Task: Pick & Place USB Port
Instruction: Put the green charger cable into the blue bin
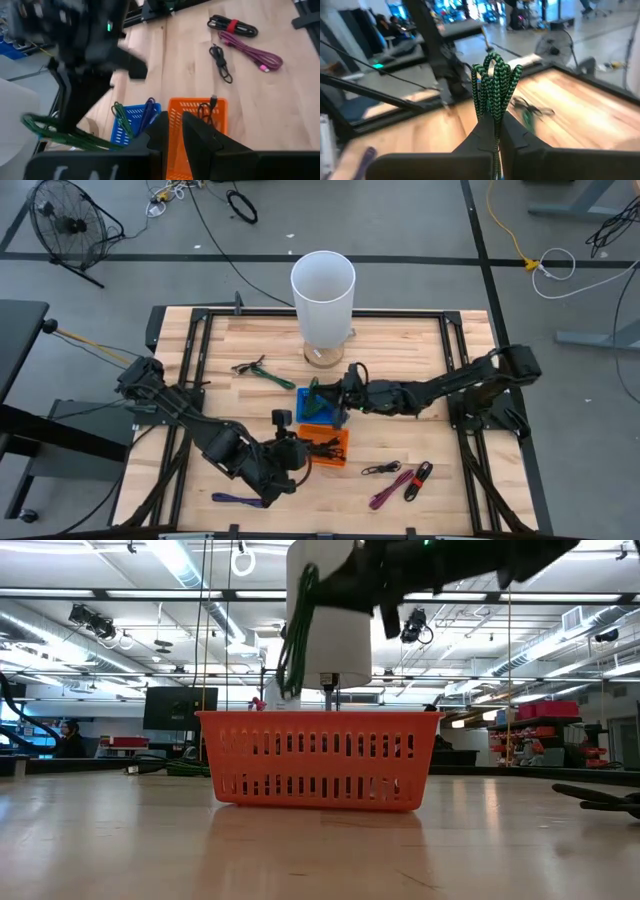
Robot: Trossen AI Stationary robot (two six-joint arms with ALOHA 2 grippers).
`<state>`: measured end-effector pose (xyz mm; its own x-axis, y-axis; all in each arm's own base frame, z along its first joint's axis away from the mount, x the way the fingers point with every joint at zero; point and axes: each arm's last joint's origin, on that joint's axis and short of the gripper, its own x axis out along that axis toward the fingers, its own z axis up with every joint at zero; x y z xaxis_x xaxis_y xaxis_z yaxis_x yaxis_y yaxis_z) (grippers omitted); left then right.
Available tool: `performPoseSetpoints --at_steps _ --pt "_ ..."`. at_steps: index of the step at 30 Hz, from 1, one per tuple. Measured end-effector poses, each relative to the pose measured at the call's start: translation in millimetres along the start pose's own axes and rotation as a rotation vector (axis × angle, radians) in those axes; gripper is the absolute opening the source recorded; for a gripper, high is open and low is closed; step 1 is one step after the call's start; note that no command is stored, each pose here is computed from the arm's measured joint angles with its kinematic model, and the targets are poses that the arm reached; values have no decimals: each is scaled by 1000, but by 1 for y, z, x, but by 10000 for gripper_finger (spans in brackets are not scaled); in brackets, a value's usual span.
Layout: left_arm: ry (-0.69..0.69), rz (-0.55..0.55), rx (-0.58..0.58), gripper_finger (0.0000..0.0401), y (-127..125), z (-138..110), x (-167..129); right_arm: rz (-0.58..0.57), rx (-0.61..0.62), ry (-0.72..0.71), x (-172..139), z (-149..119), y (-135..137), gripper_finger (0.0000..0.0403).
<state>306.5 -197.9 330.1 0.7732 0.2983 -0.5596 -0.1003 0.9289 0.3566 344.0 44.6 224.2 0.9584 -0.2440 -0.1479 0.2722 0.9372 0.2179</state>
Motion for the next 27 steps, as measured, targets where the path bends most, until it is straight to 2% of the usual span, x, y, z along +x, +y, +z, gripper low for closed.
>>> performPoseSetpoints --at_steps 10,27 --pt "-3 0 2 57 -1 0 -1 -29 36 12 23 -28 -13 0" --pt "-4 0 -7 57 -1 0 -1 -49 52 33 26 -38 -13 0"
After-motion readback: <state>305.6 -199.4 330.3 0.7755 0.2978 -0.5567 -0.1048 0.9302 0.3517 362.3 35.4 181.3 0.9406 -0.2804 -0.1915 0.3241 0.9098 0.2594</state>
